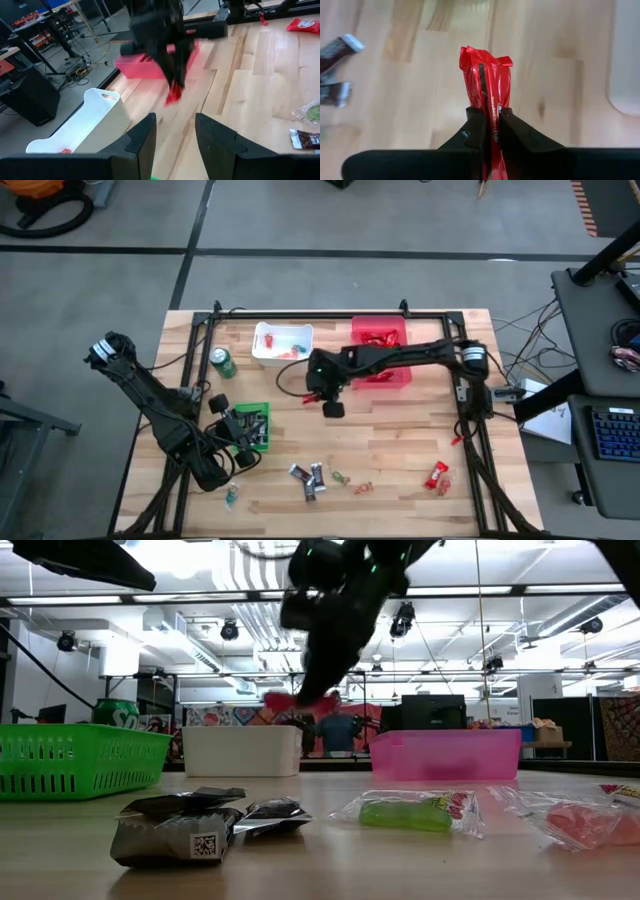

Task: Organize candy in baskets
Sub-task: Put the red chocolate into the pink bin, then put the brown chocolate into the green basket

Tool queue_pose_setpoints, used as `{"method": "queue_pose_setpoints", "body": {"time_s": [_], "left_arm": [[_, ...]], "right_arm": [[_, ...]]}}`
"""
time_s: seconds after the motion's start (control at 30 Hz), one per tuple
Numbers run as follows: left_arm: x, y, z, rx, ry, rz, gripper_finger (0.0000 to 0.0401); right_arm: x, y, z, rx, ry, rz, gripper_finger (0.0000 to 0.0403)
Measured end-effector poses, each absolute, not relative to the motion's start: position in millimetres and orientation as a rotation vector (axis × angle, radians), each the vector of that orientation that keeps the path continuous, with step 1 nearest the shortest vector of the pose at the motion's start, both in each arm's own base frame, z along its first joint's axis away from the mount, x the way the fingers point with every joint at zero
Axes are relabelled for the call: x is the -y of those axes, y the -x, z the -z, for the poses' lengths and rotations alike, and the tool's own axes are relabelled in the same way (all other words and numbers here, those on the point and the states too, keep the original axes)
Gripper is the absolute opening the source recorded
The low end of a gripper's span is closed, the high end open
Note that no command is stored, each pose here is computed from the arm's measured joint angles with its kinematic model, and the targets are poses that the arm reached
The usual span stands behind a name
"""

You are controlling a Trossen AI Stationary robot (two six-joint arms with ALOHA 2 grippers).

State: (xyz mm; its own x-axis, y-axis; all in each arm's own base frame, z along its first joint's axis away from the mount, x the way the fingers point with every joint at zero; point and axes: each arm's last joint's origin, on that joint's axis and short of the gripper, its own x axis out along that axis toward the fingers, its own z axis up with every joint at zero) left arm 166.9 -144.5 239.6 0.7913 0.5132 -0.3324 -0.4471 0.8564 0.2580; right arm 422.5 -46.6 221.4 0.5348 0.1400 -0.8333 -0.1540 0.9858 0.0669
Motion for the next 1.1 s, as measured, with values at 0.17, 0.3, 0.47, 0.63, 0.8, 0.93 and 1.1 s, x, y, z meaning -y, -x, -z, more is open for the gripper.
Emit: {"method": "queue_pose_setpoints", "body": {"time_s": [0.17,0.3,0.47,0.63,0.8,0.93,1.1], "left_arm": [[144.1,-167.2,-239.6,-0.405,-0.169,-0.521,0.0121],[143.8,-167.5,-239.6,-0.405,-0.168,-0.523,0.0121],[143.5,-167.7,-239.6,-0.408,-0.175,-0.523,0.0121],[143.4,-167.9,-239.6,-0.409,-0.18,-0.523,0.0121],[143.9,-168.4,-239.9,-0.405,-0.172,-0.522,0.0121],[144.3,-168.7,-240.2,-0.403,-0.165,-0.52,0.0121],[146.1,-170.1,-240.6,-0.413,-0.156,-0.498,0.0121]], "right_arm": [[55.6,-392.5,-255.1,-1.064,-0.025,-0.049,0.0034],[63.7,-363.4,-273.2,-1.172,-0.032,0.092,0.0034],[78.3,-334.7,-280.3,-1.233,0.028,0.341,0.0035],[93.8,-313.8,-266.3,-1.265,-0.044,0.478,0.0062],[105.1,-300.1,-237.8,-1.324,-0.09,0.537,0.0102],[106.7,-298.2,-224.4,-1.308,-0.088,0.548,0.0115],[106.9,-302.5,-228.6,-1.217,-0.088,0.577,0.0116]]}}
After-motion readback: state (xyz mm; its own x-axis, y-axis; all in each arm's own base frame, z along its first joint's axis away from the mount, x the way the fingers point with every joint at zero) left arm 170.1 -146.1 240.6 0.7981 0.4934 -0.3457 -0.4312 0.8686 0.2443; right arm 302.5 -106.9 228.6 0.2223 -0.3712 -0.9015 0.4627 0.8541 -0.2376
